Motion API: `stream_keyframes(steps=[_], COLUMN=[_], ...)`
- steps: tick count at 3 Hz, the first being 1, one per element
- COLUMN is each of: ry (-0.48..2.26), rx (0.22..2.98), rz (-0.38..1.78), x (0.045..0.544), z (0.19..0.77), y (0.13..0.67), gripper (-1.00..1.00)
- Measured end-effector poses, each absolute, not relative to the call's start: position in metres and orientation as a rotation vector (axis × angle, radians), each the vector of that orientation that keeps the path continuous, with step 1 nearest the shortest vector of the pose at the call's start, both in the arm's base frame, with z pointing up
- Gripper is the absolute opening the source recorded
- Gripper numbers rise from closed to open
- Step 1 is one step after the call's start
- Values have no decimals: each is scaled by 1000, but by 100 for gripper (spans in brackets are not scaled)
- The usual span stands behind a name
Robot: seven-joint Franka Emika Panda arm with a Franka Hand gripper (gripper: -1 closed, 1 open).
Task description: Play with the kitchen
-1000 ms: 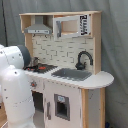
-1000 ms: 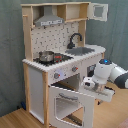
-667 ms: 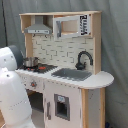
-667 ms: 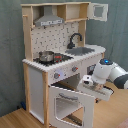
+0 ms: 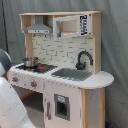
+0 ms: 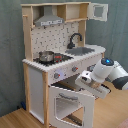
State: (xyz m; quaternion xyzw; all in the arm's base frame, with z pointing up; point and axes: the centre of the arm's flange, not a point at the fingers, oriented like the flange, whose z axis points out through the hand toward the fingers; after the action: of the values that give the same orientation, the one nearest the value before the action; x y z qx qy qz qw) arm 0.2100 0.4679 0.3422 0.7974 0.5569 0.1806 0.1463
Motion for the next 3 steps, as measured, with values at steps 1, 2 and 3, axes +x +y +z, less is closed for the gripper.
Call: stream_keyframes(steps=[1, 2, 3], ry=[1505, 1429, 1364], rx=[2273, 2241, 2205], rz=[577, 612, 630], x=[204, 201, 198], z=[355, 369, 386], y=[474, 472, 466], gripper=[100, 100, 100])
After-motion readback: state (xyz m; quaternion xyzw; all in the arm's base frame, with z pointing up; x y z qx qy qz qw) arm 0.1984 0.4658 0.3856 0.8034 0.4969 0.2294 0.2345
